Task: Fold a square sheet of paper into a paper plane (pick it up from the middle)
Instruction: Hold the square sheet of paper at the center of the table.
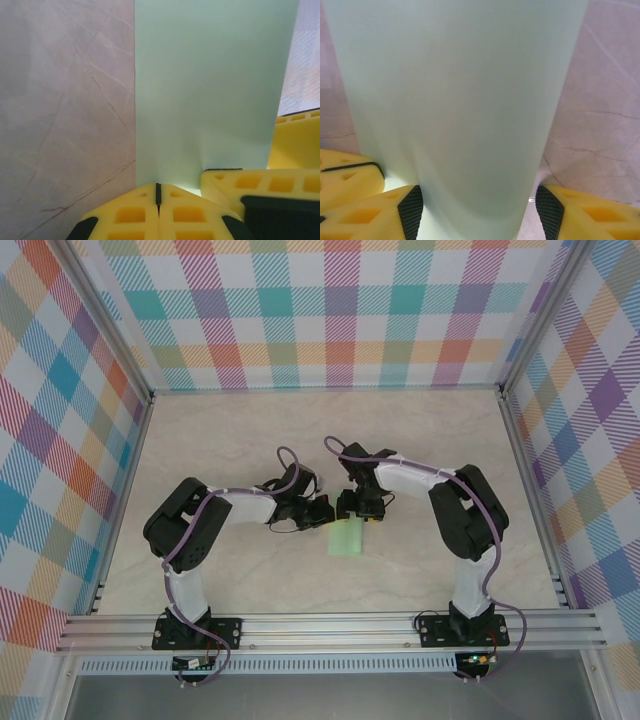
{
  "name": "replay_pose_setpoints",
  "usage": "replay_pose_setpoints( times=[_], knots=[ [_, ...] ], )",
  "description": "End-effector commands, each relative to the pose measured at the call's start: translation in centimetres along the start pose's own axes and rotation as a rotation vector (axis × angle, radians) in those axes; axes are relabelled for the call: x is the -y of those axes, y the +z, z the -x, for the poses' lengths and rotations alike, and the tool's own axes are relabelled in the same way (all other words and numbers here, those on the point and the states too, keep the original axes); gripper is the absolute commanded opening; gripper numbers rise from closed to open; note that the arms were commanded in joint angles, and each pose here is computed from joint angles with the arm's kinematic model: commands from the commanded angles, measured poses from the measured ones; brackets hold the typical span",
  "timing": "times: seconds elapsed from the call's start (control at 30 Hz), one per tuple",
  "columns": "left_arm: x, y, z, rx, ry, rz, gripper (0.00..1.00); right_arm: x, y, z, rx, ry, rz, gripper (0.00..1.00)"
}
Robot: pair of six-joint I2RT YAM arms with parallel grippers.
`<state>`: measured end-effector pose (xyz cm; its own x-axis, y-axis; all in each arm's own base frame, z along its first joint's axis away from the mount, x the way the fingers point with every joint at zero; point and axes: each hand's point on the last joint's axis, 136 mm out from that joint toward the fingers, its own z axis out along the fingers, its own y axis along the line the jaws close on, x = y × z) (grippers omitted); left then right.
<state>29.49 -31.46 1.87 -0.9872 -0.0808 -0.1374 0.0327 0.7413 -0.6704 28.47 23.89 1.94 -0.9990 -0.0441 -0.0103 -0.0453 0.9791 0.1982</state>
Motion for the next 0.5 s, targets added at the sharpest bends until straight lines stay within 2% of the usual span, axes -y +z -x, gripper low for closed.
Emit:
replay_pose_setpoints(
  times=[0.0,0.13,0.2,0.33,0.47],
  knots=[
    [-6.4,0.7,-3.4,-0.094,-0.063,0.241,0.01,1.5,-1.6,-0.3,0.05,0.067,-0.046,0.68],
    [-7.0,0.9,-3.7,-0.105,-0.074,0.259,0.01,2.2,-4.9,-0.2,0.16,0.113,-0.036,0.69],
    [-7.3,1.0,-3.8,-0.109,-0.08,0.27,0.0,1.5,-5.7,-0.2,0.187,0.107,0.018,0.68],
    [-7.5,1.3,-3.8,-0.117,-0.093,0.278,0.0,-2.2,-5.3,-0.3,0.158,0.069,0.224,0.5],
    [-7.7,1.2,-3.9,-0.12,-0.102,0.293,0.0,-3.6,-3.9,0.1,0.126,0.086,0.295,0.29]
  ],
)
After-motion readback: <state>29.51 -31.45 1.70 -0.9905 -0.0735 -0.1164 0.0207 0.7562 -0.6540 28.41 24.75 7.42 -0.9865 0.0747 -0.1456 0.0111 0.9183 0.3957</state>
